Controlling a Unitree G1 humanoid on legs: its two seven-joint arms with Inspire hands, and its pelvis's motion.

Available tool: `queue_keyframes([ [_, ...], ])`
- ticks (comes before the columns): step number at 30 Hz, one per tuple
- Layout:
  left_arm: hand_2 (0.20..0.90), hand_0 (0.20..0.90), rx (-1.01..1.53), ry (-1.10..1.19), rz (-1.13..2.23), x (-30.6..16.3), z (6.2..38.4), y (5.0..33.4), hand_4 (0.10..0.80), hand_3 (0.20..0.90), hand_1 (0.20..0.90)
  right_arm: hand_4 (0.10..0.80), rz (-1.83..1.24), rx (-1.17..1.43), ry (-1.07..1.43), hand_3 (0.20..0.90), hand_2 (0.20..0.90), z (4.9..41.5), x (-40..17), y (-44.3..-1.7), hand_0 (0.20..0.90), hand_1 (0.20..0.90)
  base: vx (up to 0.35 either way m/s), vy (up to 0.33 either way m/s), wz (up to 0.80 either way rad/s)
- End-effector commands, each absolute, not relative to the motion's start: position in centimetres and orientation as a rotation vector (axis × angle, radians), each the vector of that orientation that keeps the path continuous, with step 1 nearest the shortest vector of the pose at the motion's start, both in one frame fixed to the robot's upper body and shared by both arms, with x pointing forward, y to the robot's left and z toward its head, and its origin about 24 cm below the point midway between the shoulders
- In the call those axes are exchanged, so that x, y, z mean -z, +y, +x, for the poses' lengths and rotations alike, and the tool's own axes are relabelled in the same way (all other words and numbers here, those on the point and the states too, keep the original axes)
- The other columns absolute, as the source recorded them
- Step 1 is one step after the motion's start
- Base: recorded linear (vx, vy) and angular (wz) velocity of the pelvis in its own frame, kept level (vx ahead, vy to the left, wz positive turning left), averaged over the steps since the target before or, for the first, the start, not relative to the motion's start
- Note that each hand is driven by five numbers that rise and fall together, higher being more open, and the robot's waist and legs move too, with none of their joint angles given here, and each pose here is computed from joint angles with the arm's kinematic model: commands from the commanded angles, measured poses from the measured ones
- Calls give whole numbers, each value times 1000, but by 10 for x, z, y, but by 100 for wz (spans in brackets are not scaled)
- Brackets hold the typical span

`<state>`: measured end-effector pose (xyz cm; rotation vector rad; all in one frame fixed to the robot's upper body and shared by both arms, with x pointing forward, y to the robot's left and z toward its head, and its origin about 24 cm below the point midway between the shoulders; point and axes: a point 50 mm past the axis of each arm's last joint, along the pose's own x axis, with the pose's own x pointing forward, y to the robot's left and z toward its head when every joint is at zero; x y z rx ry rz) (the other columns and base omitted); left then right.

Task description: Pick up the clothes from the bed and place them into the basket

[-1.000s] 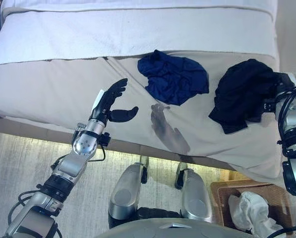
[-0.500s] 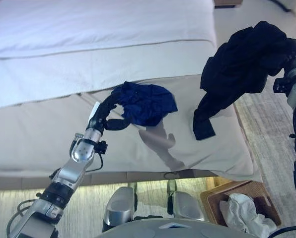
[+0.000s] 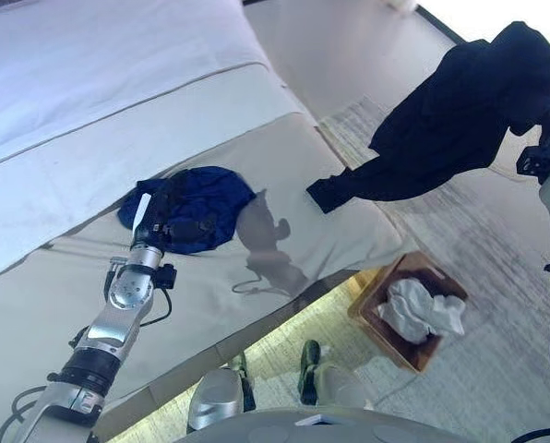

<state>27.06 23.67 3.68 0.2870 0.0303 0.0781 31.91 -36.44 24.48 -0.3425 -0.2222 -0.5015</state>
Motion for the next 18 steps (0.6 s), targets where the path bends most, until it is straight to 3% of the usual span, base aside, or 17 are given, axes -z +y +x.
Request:
queue_keyframes([
  [1, 900, 900, -18, -71, 270, -39, 266, 224, 800, 900, 900, 100, -446, 592, -530, 200, 300, 283, -321, -376, 300, 300, 24, -44, -34],
  [18, 900, 900, 107, 12, 310, -27, 266, 215, 800, 900, 900, 100, -419, 666, -376, 200, 300, 266, -279, -399, 300, 300, 11, -80, -22],
])
